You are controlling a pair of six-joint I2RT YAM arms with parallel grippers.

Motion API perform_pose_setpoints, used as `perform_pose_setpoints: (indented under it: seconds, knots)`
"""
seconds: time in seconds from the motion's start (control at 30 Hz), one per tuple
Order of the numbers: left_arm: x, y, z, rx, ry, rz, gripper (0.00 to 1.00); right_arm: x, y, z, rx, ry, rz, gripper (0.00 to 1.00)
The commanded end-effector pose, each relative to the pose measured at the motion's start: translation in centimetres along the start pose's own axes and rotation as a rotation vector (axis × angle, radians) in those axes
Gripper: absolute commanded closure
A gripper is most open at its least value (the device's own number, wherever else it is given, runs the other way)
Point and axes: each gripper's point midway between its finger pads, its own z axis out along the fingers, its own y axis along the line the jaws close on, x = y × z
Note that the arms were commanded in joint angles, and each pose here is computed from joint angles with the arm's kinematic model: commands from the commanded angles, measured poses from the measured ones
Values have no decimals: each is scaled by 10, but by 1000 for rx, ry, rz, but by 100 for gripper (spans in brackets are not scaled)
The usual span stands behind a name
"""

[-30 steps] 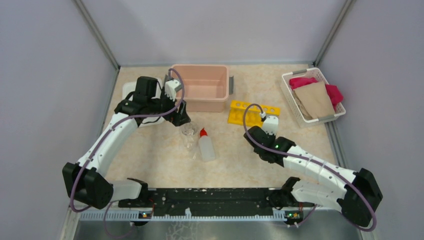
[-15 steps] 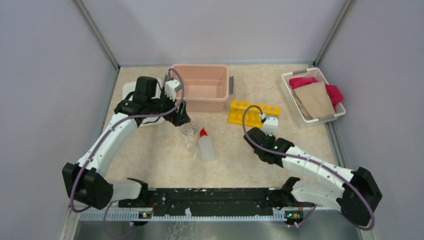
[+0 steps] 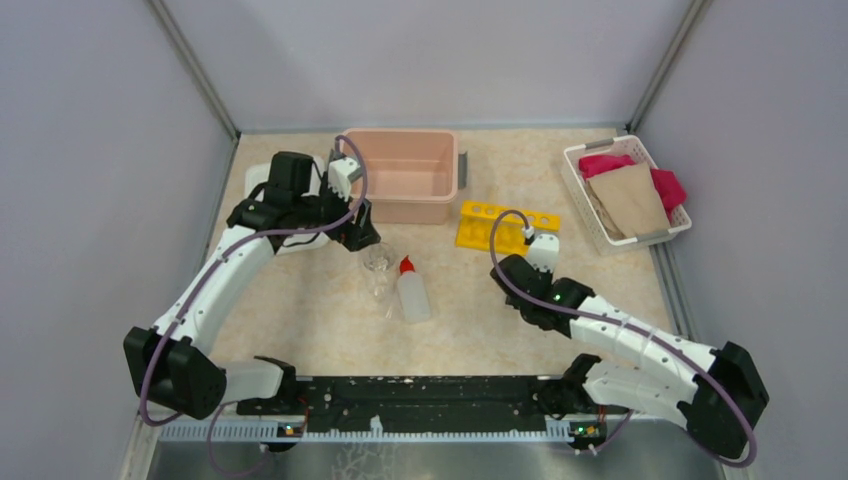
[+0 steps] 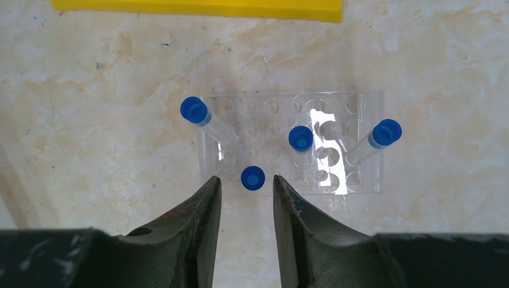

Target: Organize the chemistry lab equipment

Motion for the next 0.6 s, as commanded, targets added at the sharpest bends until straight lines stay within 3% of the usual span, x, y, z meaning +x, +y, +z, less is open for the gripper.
perform_pose_setpoints:
  seconds: [0.0,0.3,0.57]
  knots:
    - [-22,0,-10,-8,-60,35,1,-12,4,-8,-44,-40,45,63]
    - [-23,-1,-9,-5,-60,27,1,-42,14,-28,-95,-85,77,67]
    - [-24,0,-11,-13,-63,30,1,-41,12,-15,-28,-71,17,67]
